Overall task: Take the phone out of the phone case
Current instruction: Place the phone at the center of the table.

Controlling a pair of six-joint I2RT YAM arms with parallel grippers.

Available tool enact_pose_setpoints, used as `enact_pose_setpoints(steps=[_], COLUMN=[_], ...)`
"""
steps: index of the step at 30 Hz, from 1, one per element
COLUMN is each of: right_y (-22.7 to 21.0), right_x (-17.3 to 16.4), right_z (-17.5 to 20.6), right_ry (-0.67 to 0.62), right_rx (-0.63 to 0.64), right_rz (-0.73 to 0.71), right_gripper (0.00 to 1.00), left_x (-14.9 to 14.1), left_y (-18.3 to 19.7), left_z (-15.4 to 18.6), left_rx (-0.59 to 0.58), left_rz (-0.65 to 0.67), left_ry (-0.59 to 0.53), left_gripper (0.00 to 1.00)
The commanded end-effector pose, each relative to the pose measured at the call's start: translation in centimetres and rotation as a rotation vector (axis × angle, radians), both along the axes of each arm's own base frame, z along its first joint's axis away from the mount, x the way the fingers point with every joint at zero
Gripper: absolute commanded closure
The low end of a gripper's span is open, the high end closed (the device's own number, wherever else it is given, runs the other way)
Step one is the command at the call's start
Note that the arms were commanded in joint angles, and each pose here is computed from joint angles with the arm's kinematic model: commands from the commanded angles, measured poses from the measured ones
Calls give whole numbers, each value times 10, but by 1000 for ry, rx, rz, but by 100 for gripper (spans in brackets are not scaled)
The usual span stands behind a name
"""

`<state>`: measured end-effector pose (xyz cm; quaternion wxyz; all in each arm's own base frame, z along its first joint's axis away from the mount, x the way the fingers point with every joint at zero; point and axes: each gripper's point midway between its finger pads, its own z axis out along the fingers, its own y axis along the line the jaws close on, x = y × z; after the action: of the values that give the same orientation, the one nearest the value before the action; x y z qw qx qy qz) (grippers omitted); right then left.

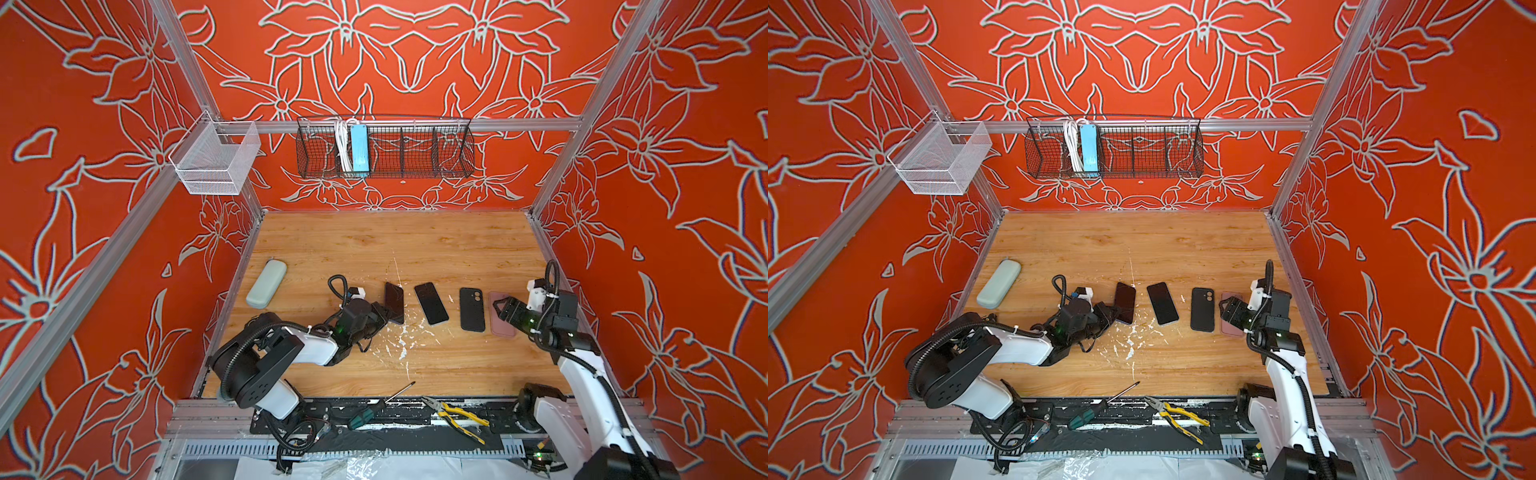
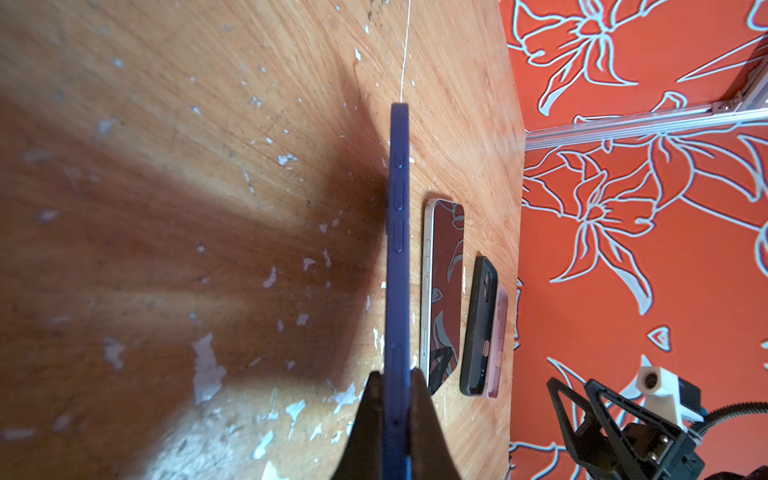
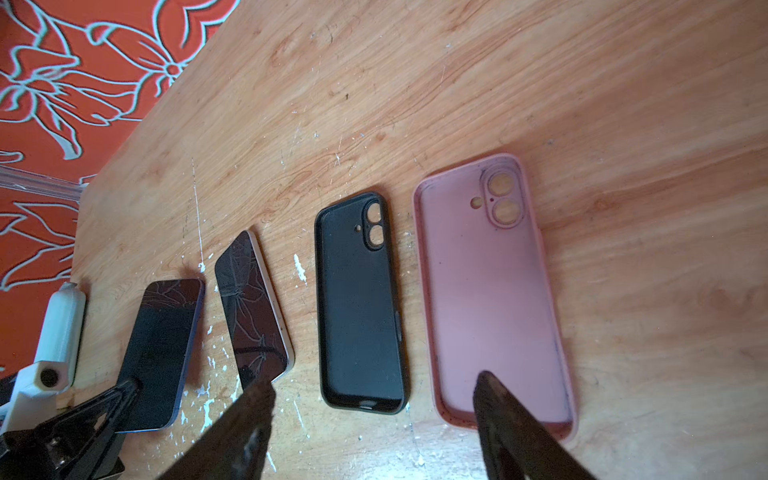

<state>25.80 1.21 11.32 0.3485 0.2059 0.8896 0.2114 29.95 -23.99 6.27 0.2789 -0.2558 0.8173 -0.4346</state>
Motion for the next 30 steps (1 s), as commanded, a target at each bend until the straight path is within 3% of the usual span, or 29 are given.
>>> enact_pose_setpoints(steps=[1, 11, 30], right_y=[4, 4, 3], right_x=[0, -1, 2], right_z=[0, 0, 0], right_ry=[-8, -6, -14], right_rx=[20, 17, 13], right_rz=[6, 7, 9], right_gripper=[23, 23, 23], left_x=[7, 6, 2], left_y=[-4, -8, -12], left_z=[14, 5, -17], left_rx=[-38, -43, -59], left_rz=[16, 9, 6], left_ry=[-50, -19, 41], left_gripper=[100, 100, 88])
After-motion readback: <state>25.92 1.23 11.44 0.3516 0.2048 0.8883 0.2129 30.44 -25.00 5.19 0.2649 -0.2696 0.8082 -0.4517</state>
